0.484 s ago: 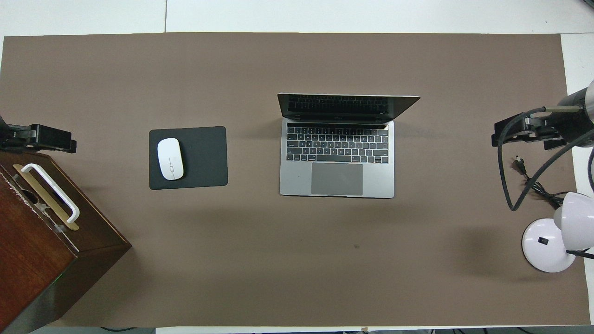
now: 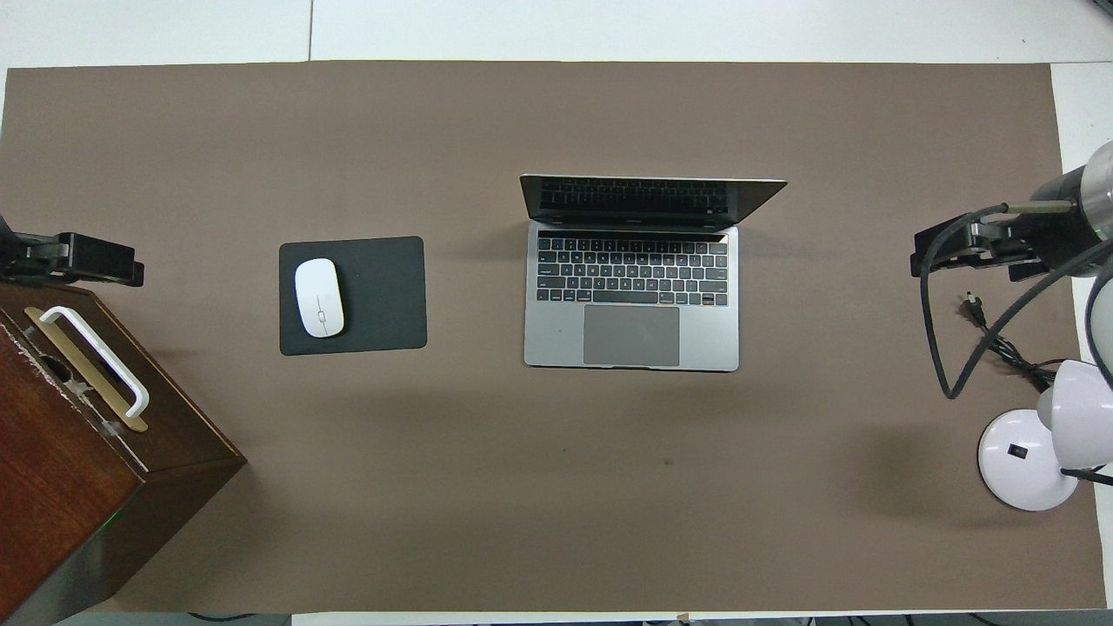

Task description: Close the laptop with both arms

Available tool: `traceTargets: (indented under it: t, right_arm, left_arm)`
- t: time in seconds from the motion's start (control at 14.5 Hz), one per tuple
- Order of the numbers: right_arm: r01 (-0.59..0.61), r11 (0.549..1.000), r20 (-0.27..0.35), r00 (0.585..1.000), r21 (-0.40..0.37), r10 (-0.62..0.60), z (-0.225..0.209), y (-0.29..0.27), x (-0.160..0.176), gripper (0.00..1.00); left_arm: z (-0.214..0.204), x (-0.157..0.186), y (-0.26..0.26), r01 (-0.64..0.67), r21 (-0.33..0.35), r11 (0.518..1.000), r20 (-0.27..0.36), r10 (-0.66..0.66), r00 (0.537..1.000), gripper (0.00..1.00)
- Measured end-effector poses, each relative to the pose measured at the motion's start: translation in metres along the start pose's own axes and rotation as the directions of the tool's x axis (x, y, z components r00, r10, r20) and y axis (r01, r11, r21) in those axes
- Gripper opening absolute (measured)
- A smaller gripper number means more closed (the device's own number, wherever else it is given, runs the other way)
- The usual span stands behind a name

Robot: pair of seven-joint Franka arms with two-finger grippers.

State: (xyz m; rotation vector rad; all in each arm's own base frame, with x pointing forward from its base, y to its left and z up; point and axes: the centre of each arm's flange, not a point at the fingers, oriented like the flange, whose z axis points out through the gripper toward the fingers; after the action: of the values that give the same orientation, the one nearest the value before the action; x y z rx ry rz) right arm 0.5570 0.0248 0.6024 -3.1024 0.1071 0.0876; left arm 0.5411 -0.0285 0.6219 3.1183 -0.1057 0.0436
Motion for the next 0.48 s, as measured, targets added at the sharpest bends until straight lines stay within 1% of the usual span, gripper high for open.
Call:
traceTargets:
  t: [0.41,0.48]
  right_arm:
    - [0.0,1.0,0.0,1.0,0.0,0.0,0.0,0.0002,0.0,1.0]
    - [0.0,1.0,0.0,1.0,0.0,0.0,0.0,0.0002,0.0,1.0]
  left_arm:
    - [-0.0002,0.0002,-0.0004,0.001,0.0,1.0,-0.002,-0.001,1.0,1.0]
    - [-0.0002,0.0002,-0.0004,0.001,0.0,1.0,-0.002,-0.001,1.0,0.92]
